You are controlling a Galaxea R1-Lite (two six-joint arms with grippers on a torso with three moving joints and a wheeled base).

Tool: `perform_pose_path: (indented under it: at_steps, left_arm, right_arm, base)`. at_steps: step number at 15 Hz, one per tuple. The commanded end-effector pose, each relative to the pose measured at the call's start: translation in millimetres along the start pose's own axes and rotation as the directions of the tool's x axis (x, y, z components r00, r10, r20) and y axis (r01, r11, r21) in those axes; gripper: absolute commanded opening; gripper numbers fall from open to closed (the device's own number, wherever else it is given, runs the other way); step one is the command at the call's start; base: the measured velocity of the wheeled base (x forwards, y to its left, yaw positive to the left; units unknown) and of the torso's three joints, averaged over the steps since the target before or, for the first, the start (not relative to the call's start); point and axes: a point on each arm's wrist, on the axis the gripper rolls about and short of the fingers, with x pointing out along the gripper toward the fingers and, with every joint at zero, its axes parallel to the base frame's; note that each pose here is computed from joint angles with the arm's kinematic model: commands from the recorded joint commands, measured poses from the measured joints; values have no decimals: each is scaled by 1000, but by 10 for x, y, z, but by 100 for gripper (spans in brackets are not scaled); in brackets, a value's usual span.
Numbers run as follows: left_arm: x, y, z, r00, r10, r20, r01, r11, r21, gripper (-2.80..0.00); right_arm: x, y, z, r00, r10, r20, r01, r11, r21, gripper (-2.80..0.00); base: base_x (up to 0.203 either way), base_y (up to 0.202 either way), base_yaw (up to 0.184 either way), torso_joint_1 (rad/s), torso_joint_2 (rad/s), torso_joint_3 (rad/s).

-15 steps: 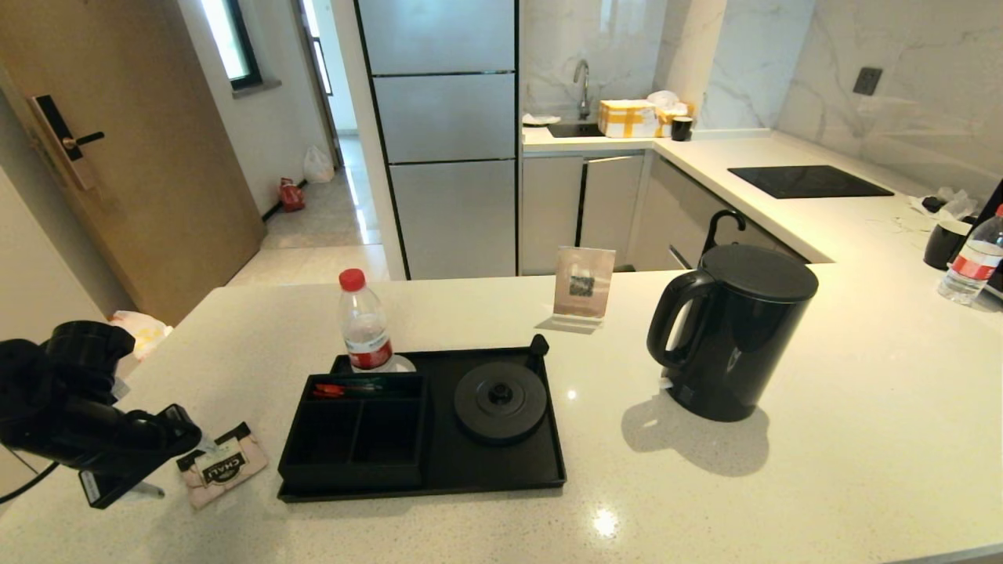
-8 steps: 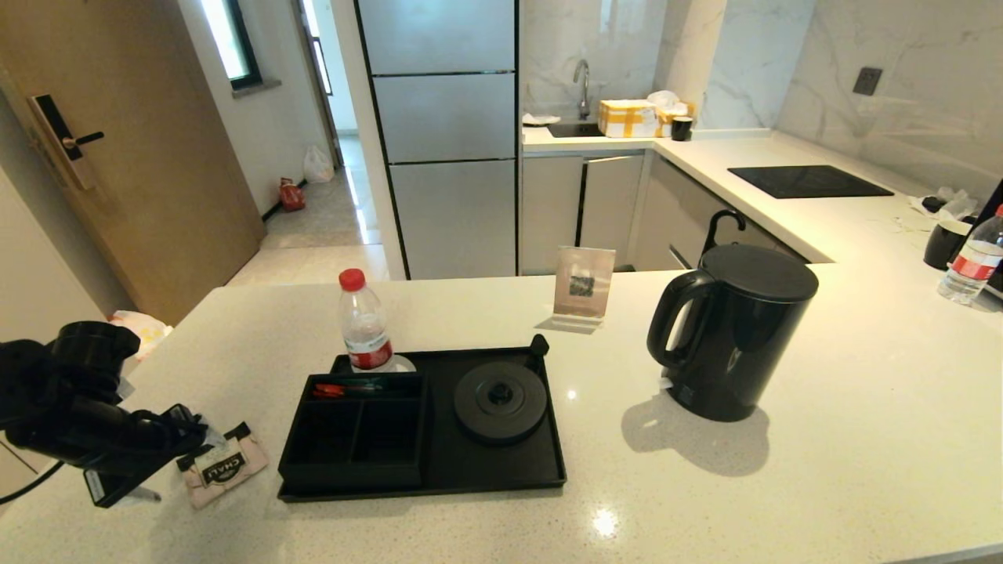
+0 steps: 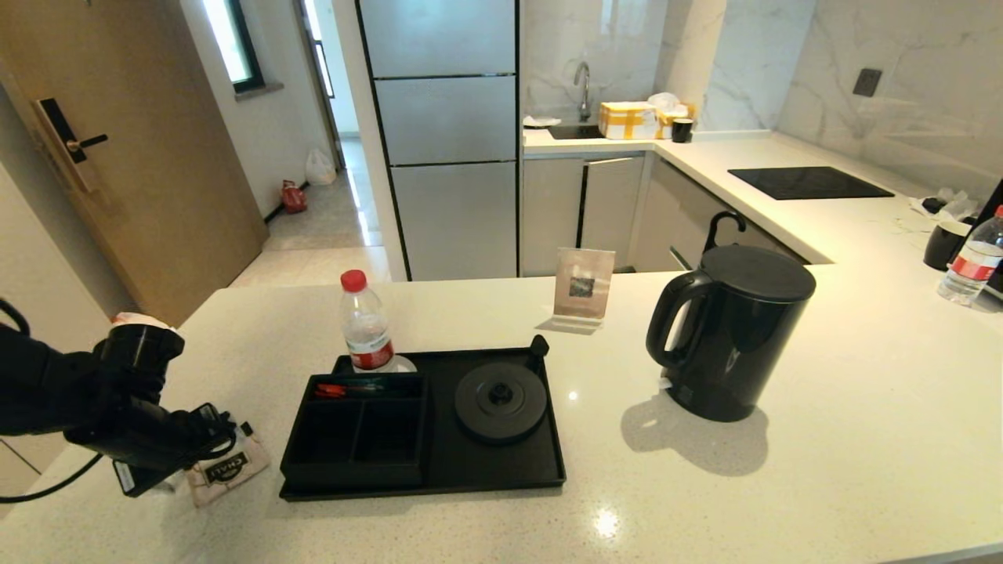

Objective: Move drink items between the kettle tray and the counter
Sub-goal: Return the tea bag to its original position

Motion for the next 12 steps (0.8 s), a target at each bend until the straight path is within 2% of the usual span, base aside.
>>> perform_pose_path:
  at_steps: [1,12]
  left_arm:
    - [132,-72,-118,1000,6,-20,-5,1000,20,0]
    - [-37,-217,-264,997,-71,-40,74,995,62,0]
  right_arm:
    - [2,0,-4,1000,-1,-2,1,1000,0,-280]
    - [1,0,1,1000,-1,-1,1,1000,0,-280]
  base:
    - [0,0,0,0,0,0]
    - [0,0,0,0,0,0]
